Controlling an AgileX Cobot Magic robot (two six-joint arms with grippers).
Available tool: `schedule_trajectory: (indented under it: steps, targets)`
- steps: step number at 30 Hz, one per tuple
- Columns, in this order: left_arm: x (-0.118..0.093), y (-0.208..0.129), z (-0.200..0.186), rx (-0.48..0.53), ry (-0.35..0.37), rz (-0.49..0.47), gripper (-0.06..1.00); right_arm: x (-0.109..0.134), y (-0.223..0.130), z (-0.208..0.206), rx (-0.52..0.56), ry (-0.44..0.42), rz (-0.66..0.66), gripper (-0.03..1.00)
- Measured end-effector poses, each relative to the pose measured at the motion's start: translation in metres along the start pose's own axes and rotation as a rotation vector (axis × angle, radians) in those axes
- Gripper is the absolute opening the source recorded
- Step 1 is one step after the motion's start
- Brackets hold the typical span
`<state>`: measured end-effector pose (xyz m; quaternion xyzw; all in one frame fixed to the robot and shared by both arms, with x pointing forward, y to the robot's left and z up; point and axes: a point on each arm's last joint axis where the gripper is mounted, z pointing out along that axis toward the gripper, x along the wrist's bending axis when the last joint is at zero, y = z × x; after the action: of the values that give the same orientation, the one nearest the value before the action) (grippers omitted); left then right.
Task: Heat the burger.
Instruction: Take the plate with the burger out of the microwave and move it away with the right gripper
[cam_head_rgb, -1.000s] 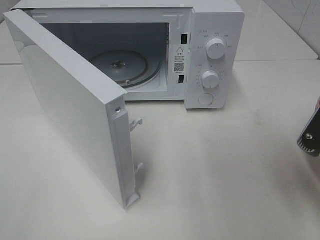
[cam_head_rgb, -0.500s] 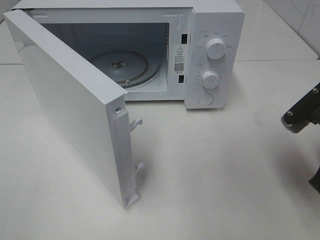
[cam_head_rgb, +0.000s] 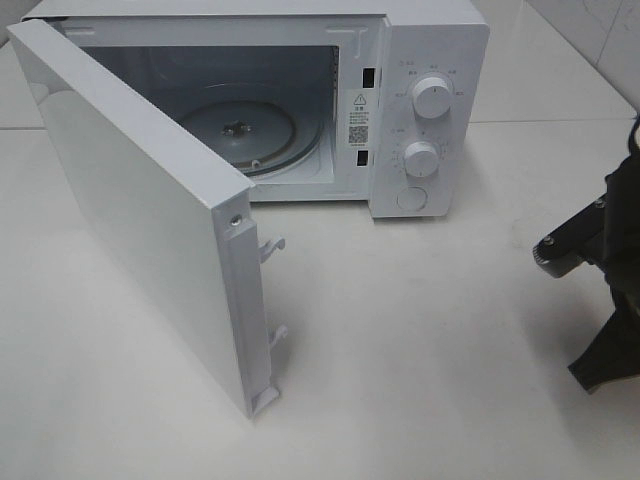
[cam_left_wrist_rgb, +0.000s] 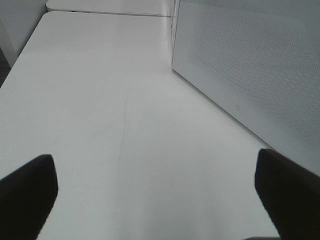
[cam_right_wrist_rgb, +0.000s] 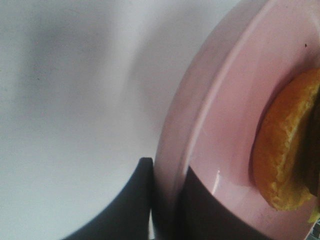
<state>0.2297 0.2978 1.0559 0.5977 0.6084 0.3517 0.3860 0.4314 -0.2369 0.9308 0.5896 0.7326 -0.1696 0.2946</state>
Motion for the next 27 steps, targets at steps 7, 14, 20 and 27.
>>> schedule_trajectory:
  steps: [7,14,20,27]
  targets:
    - [0.000,0.000,0.000,0.000,0.000,0.000,0.99,0.021,0.004,0.018,0.039,0.015,-0.016,0.09]
    - [0.000,0.000,0.000,0.000,0.000,0.000,0.99,0.037,0.007,0.032,0.050,0.038,-0.032,0.09]
    - [0.000,0.000,0.000,0.000,0.000,0.000,0.99,0.044,0.007,0.042,0.068,0.019,-0.034,0.09]
    - [0.000,0.000,0.000,0.000,0.000,0.000,0.99,0.048,0.009,0.047,0.061,0.022,0.013,0.10]
